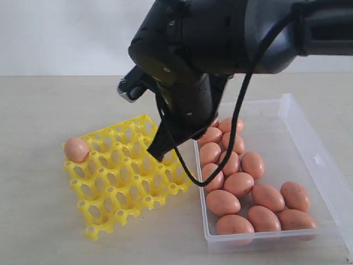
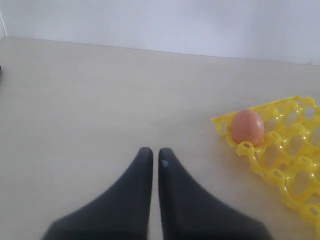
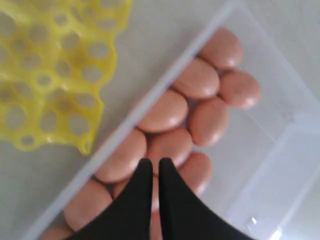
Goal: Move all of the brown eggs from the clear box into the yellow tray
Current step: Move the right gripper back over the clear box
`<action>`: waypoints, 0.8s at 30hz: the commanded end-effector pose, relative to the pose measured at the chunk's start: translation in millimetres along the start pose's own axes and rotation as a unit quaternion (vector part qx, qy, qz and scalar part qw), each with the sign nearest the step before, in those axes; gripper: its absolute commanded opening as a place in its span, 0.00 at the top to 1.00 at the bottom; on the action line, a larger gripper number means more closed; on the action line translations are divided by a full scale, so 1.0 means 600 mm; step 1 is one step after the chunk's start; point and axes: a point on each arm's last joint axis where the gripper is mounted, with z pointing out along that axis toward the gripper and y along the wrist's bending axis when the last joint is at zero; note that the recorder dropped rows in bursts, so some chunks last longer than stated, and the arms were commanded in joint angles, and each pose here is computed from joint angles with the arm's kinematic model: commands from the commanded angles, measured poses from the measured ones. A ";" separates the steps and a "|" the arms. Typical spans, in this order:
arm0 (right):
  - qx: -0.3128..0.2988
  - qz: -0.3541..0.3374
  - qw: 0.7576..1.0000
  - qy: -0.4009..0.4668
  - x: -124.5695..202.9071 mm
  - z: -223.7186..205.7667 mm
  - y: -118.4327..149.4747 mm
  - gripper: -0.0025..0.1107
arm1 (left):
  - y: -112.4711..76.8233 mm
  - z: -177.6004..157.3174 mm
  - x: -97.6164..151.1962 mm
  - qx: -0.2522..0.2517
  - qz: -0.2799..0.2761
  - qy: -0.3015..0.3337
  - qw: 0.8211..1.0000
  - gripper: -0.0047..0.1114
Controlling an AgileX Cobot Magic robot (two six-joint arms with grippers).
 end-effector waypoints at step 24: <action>-0.250 0.174 0.945 0.119 0.123 0.166 -0.258 0.58 | 0.000 0.000 0.001 -0.001 0.001 -0.003 1.000 0.92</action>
